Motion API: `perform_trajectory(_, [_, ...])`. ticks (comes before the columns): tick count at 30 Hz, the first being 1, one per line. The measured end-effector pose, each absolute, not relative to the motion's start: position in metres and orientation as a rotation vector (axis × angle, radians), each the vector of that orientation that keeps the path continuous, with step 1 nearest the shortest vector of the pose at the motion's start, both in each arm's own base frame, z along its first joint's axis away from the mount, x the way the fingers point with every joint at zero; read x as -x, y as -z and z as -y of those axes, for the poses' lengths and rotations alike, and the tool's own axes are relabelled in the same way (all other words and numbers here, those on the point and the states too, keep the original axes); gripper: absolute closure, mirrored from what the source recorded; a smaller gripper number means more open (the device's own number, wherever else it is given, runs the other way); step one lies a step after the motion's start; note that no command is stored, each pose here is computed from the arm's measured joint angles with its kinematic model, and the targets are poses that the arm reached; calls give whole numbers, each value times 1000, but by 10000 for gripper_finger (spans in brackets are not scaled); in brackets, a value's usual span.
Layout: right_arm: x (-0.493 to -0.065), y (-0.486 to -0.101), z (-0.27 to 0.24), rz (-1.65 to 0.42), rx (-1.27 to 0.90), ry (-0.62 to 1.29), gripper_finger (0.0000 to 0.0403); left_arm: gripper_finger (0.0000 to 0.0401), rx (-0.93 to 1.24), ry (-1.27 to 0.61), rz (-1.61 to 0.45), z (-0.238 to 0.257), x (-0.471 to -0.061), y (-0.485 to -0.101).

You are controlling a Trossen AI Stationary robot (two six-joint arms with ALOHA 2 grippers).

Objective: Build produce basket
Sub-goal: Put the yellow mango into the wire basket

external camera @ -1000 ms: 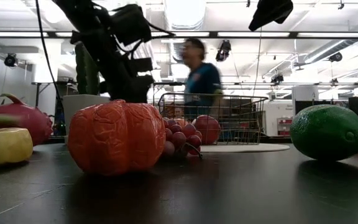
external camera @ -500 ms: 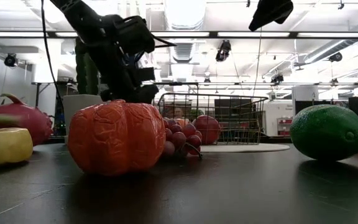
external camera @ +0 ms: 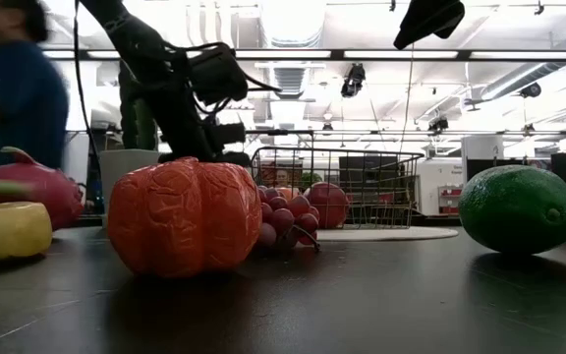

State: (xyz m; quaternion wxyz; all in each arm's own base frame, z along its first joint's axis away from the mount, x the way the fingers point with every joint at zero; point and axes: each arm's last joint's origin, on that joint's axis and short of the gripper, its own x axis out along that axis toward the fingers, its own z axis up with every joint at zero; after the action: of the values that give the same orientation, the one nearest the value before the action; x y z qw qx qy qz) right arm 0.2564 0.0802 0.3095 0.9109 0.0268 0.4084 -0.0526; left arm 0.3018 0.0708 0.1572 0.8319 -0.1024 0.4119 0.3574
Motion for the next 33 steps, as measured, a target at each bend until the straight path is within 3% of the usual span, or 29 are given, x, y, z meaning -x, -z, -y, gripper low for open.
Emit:
perform_trajectory(5, [-256, -309, -80, -842, -56, 108, 262, 116, 213, -763, -878, -71, -303, -154])
perform_trajectory(13, [-256, -309, -80, -842, -56, 107, 261, 177, 213, -762, -882, -71, -302, -154])
perform_trajectory(18, [-256, -309, -80, -842, -55, 107, 261, 182, 212, -758, -902, -69, -297, -160])
perform_trajectory(33, [-268, -284, -82, -683, -92, 129, 258, 180, 145, -702, -619, -39, -260, -253])
